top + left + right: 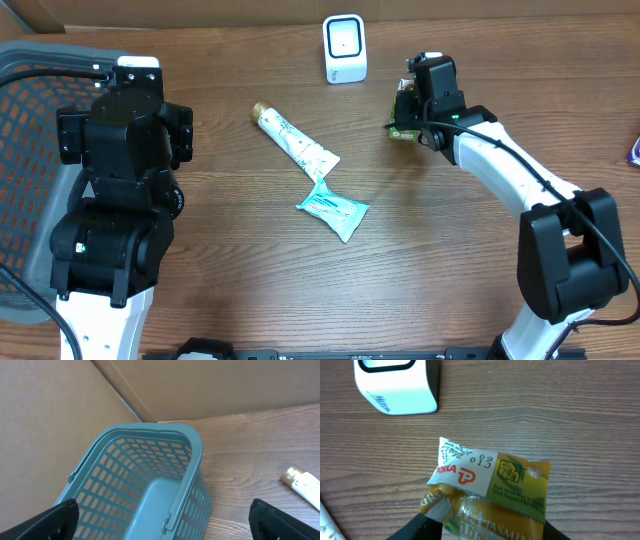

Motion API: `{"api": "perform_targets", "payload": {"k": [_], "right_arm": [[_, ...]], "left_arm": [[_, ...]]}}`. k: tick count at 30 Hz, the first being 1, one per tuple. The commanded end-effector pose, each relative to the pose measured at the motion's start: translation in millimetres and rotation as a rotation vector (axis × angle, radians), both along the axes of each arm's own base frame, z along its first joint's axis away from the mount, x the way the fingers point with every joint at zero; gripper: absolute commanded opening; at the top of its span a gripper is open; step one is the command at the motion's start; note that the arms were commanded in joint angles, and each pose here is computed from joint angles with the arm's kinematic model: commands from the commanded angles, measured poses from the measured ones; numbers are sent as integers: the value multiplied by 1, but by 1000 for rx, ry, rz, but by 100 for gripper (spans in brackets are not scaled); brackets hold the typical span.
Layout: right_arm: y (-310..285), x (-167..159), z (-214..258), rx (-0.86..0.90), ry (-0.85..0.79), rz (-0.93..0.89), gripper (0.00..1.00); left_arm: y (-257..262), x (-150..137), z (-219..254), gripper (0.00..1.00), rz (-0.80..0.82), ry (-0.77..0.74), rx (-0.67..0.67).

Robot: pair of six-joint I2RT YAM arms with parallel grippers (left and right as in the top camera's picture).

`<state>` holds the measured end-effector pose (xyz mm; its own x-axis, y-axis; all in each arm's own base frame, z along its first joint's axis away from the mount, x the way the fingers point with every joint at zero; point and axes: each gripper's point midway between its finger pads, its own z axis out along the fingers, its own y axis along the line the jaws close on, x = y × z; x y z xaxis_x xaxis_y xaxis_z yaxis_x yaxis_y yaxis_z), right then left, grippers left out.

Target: Scan the item barcode

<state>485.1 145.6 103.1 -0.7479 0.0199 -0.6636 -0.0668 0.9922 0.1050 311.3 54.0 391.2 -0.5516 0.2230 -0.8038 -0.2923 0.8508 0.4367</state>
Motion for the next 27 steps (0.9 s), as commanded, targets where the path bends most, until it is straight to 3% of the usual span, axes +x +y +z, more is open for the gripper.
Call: {"api": "perform_targets", "payload": {"k": [1,11,21,27], "right_arm": [[-7,9,35,-45,-115,-78,44],[-8,9,41,-56,-140,-91,44],[-18,-17,-7,-25,-35,-161,45],[-10,-23,-9,-19,-24,-152,48]], "left_arm": [[-1,1,0,100,-5,4,6],[-1,1,0,100,-5,4,6],[-1,1,0,99,-5,4,6],[-1,1,0,100,-5,4,6]]}}
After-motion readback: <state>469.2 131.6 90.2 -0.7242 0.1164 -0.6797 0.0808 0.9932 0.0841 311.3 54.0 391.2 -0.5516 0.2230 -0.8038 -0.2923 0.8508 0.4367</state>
